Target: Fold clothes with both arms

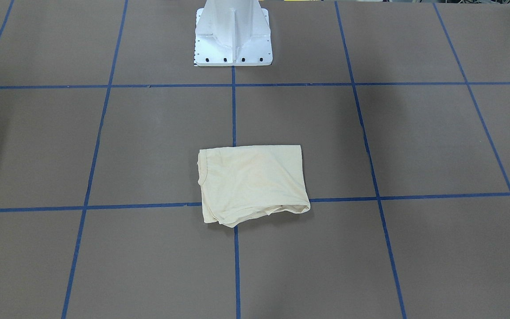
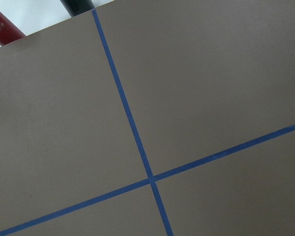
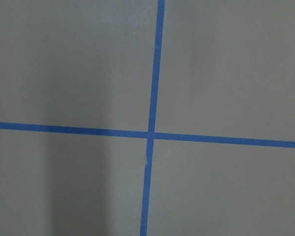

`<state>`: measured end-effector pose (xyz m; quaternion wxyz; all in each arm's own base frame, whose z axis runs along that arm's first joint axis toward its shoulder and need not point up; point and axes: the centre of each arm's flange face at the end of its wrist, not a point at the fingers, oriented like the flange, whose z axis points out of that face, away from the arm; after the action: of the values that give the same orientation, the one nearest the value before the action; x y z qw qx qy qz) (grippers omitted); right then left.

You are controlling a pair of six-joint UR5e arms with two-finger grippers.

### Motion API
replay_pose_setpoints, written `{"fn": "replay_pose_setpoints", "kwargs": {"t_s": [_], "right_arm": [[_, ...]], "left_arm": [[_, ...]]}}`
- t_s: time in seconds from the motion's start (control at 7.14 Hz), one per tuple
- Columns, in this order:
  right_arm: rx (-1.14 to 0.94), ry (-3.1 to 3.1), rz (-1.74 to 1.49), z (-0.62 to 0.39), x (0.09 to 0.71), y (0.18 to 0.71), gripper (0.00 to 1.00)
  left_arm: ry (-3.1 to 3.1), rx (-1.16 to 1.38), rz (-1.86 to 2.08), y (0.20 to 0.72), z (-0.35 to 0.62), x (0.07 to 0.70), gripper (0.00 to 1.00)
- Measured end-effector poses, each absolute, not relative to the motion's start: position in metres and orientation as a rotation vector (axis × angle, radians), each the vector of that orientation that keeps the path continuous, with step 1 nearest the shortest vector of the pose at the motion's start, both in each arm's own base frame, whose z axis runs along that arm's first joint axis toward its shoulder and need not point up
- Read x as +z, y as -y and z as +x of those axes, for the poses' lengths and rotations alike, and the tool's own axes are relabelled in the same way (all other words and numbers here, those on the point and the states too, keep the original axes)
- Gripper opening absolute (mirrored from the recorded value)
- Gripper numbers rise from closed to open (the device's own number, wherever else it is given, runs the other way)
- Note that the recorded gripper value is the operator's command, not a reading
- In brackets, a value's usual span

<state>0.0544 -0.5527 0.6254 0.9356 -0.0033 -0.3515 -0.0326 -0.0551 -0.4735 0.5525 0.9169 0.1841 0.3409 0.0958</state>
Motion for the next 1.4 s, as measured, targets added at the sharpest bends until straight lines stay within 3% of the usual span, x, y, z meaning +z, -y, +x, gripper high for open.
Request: {"fn": "replay_pose_setpoints", "kwargs": {"t_s": [1.4], "right_arm": [[-0.084,0.717,0.057,0.055,0.594,0.506,1.00]], "left_arm": [[-0.704,0.206,0.398,0.464,-0.054,0.540,1.00]]}}
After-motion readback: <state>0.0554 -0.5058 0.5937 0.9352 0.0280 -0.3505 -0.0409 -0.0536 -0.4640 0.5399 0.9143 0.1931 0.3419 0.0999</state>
